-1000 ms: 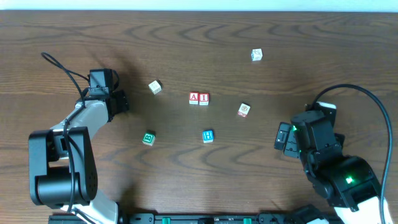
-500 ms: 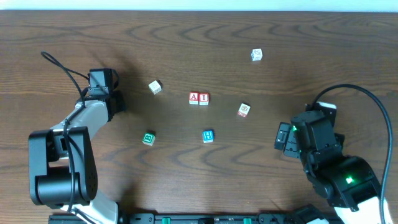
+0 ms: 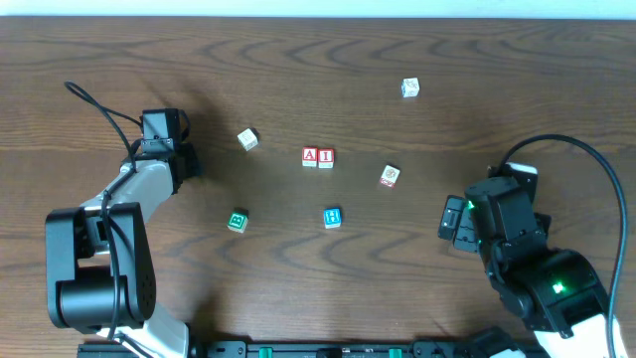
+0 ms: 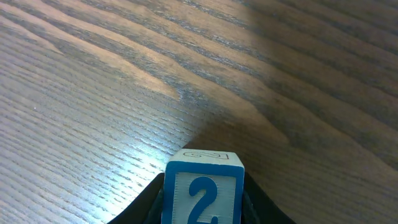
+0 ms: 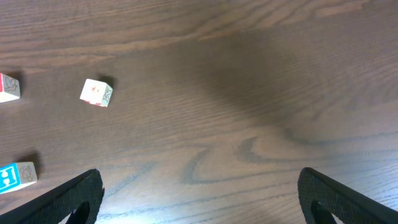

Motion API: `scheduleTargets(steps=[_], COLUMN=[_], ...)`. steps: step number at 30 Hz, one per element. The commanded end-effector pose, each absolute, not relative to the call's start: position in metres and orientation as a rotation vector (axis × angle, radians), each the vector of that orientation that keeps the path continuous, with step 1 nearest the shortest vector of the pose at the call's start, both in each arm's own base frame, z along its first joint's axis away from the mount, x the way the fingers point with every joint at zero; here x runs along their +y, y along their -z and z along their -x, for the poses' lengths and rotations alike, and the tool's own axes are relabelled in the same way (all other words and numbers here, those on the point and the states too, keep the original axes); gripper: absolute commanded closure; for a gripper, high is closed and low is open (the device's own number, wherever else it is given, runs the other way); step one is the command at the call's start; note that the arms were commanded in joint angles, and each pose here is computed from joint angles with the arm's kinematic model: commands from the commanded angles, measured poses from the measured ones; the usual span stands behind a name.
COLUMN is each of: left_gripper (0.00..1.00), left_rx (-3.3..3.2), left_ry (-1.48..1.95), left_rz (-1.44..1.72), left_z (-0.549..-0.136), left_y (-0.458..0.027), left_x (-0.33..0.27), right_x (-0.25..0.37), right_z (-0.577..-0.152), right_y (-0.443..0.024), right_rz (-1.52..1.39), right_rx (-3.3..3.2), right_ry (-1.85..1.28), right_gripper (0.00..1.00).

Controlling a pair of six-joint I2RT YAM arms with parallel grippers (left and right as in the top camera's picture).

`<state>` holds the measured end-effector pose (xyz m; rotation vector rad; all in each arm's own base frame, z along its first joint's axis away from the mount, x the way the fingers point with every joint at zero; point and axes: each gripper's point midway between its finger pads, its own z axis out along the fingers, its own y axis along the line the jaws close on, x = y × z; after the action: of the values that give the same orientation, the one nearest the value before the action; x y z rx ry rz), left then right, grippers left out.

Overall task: Spell out Ai2
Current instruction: 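Lower the left gripper over the blue 2 block and grasp it, then carry the 2 block with the left gripper toward the AI blocks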

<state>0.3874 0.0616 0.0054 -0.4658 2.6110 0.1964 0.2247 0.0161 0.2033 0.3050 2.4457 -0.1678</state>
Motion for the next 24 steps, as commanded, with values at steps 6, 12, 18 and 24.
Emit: scheduleTargets(steps=[6, 12, 18, 24], left_gripper=[0.95, 0.95, 0.95, 0.95], left_rx=[2.509, 2.427, 2.405, 2.398], left_ry=[-0.116, -0.033, 0.128, 0.227], left_rz=[0.42, 0.209, -0.096, -0.26], left_z=[-0.399, -0.411, -0.411, -0.402], left_y=[-0.06, -0.122, -0.148, -0.141], left_x=[0.04, -0.027, -0.138, -0.226], right_x=[0.012, 0.012, 0.012, 0.012], right_z=[-0.225, -0.225, -0.225, -0.225], right_y=[-0.205, -0.205, -0.205, -0.205], right_rz=[-0.335, -0.335, -0.335, -0.335], right_rx=[2.431, 2.431, 2.431, 2.431], right_ry=[0.177, 0.177, 0.177, 0.177], right_gripper=[0.01, 0.01, 0.01, 0.01])
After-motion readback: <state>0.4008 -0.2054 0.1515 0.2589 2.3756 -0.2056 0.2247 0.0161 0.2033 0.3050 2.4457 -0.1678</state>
